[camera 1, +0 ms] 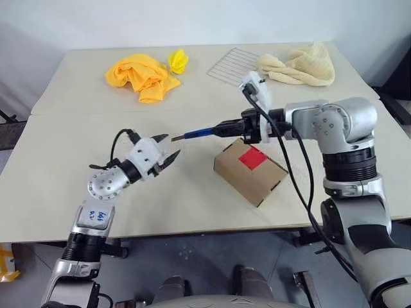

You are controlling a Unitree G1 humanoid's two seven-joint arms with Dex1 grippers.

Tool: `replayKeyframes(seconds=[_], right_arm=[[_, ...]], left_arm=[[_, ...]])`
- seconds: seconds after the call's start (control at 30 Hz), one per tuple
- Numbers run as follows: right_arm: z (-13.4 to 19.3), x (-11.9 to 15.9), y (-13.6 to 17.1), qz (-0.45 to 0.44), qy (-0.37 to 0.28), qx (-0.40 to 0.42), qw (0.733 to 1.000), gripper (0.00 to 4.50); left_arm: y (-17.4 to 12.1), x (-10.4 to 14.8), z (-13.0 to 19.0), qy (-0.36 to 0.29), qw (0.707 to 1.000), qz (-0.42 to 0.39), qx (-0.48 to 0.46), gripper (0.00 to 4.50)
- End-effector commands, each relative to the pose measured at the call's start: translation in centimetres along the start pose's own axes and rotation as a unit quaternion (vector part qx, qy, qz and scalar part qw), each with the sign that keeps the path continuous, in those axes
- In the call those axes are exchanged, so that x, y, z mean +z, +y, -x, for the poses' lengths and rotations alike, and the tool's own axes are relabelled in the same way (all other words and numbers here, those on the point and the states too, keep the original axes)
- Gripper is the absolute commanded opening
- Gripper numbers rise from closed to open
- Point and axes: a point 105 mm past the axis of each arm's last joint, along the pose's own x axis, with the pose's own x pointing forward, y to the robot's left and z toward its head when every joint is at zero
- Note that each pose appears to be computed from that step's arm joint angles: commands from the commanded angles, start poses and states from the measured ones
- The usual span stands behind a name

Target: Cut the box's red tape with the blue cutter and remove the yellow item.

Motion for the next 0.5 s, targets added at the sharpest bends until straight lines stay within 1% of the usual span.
replayKeyframes(seconds=[0.03,0.07,0.1,0.2,0.3,0.37,0.43,0.5], right_arm=[[1.6,2.8,0.1,0.038,-0.045,-0.018,0.998,0.16],[2.1,3.0,-0.2,0.042,-0.049,-0.029,0.997,0.16],[2.6,3.2,-0.5,0.045,-0.054,-0.04,0.997,0.16],[4.3,3.1,-1.6,0.058,-0.056,-0.077,0.994,0.16],[6.9,3.0,-2.4,0.069,-0.065,-0.116,0.989,0.16],[8.4,3.0,-2.6,0.073,-0.074,-0.136,0.985,0.16],[10.1,2.9,-2.6,0.08,-0.082,-0.155,0.981,0.16],[11.7,2.4,-2.4,0.084,-0.083,-0.172,0.978,0.16]], left_arm=[[0.7,1.0,1.3,-0.006,0.998,0.05,-0.024,4.1],[0.3,1.0,1.6,-0.004,0.996,0.074,-0.043,4.44],[-0.2,1.3,1.7,-0.006,0.994,0.093,-0.064,4.5],[-1.9,2.8,1.5,-0.024,0.984,0.135,-0.117,4.5],[-3.4,4.4,0.2,-0.049,0.977,0.151,-0.145,4.5],[-4.5,4.7,-0.5,-0.046,0.971,0.169,-0.162,4.5],[-5.9,4.7,-1.5,-0.023,0.959,0.215,-0.182,4.5],[-7.4,5.6,-2.3,-0.024,0.948,0.236,-0.212,4.12]])
